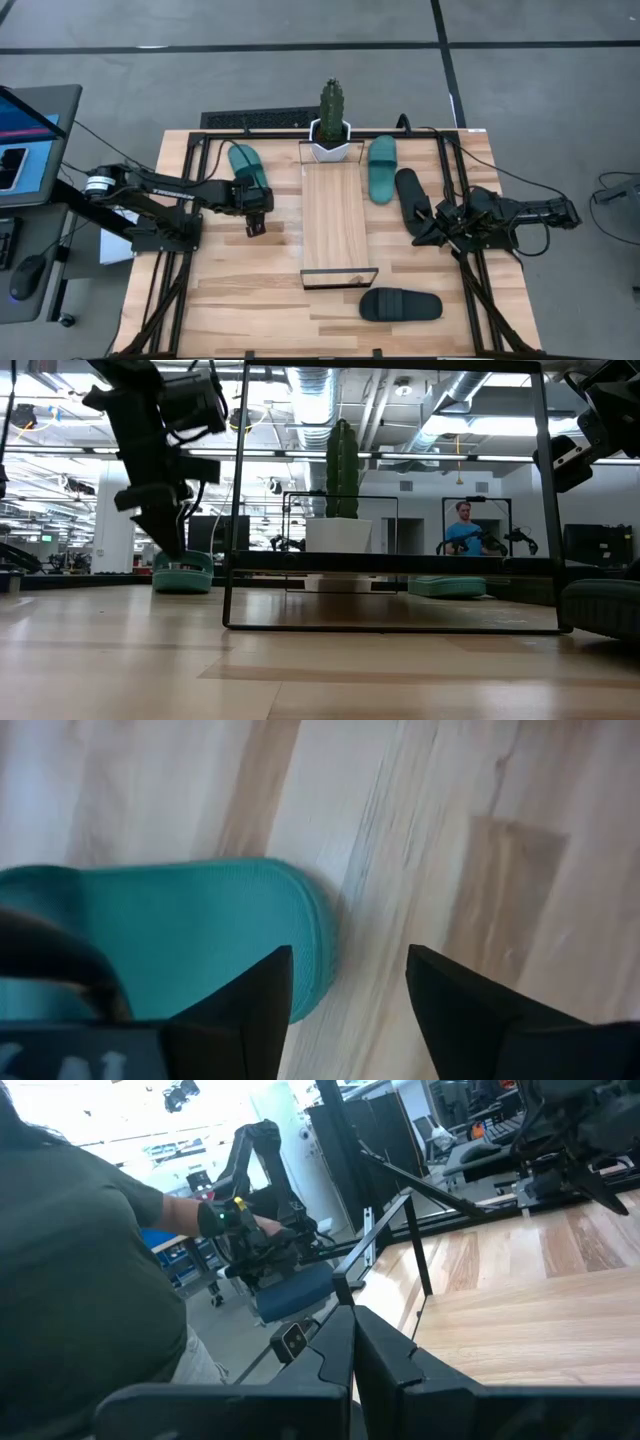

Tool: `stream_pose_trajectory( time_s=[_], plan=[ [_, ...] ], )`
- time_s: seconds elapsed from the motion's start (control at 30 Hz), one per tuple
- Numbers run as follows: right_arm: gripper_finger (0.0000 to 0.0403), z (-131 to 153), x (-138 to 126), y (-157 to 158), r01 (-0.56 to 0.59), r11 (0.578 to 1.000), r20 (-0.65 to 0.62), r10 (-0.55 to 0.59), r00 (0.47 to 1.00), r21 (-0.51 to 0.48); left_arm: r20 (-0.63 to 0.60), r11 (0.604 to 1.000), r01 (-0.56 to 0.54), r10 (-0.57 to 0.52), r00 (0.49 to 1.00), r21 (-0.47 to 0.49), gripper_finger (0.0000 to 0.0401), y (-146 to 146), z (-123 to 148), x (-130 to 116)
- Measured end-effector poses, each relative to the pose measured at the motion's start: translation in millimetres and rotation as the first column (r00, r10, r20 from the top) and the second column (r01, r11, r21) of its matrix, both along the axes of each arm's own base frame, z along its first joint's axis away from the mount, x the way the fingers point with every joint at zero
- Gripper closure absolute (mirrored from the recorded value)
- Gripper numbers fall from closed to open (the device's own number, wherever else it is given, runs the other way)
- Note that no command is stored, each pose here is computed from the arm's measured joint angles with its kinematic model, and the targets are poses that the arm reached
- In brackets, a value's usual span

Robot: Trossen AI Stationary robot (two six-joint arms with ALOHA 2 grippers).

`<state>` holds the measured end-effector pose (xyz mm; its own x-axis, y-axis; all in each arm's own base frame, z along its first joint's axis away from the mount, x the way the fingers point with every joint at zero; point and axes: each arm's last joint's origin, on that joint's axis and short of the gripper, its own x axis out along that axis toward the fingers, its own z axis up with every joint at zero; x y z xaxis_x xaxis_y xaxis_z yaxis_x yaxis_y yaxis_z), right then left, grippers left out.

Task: Pick and place slides into the shelf
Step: Put the left green slipper on the shelf

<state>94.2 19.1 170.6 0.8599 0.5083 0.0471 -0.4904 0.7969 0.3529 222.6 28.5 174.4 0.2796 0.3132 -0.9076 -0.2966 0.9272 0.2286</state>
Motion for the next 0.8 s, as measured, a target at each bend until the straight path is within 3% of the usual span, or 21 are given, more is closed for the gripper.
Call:
stream_pose_trajectory(
  time_s=[0.3, 0.63, 0.8],
  plan=[
    [0.0403, 0, 0, 0, 0.000, 1.000, 0.000, 0.000, 1.000, 0.000, -0.139, 0.999, -0.019, 0.025, 0.990, 0.043, 0.0214, 2, -30, 9],
    [0.0403, 0, 0, 0, 0.000, 1.000, 0.000, 0.000, 1.000, 0.000, -0.208, 0.991, -0.071, 0.094, 0.973, 0.116, 0.0215, 4, -59, 20],
    [0.0403, 0, 0, 0, 0.000, 1.000, 0.000, 0.000, 1.000, 0.000, -0.223, 0.989, -0.030, 0.062, 0.973, 0.143, 0.0256, 1, -62, 21]
  ],
)
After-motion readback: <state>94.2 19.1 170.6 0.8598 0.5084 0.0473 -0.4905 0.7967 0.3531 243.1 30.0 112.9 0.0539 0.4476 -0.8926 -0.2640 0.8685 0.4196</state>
